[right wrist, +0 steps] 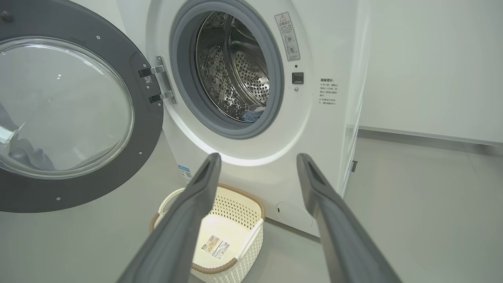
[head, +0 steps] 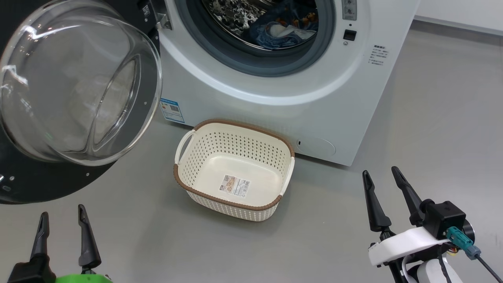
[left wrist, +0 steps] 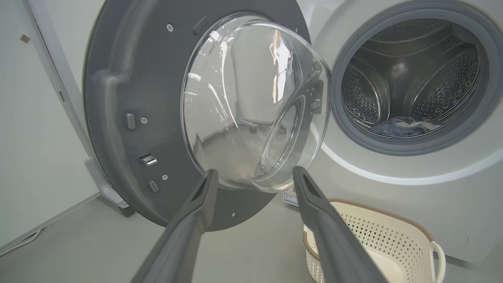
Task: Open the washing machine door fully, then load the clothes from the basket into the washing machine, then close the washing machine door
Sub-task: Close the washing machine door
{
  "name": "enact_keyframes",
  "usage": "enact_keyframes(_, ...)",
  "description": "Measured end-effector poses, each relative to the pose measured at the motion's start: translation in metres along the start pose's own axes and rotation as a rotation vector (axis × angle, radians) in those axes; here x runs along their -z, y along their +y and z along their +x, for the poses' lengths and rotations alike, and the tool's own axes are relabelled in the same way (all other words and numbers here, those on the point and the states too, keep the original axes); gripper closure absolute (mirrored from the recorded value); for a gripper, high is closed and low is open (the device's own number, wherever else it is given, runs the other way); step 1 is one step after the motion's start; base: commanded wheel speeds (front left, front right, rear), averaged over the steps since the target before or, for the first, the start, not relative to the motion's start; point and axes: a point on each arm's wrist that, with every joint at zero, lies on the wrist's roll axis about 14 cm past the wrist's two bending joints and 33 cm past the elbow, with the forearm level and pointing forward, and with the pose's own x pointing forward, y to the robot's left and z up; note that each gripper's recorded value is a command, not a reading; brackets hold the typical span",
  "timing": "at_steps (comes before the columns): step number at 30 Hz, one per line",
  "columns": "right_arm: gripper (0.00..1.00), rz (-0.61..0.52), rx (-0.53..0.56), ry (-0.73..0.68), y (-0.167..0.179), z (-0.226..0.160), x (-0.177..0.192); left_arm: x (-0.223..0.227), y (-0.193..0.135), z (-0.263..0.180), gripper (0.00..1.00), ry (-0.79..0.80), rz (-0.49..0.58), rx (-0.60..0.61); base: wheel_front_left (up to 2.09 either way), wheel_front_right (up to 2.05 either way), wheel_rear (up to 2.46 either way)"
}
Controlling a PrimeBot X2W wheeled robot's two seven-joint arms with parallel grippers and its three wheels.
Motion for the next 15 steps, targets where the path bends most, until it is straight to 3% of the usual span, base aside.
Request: enact_keyframes(15, 0.00, 0.005, -0.143, 0.029, 0.046, 0.015, 0.009, -0.010, 0.050, -0.031, 0.00, -0.030, 0.000, -0.155, 0.00, 0.00, 0.00)
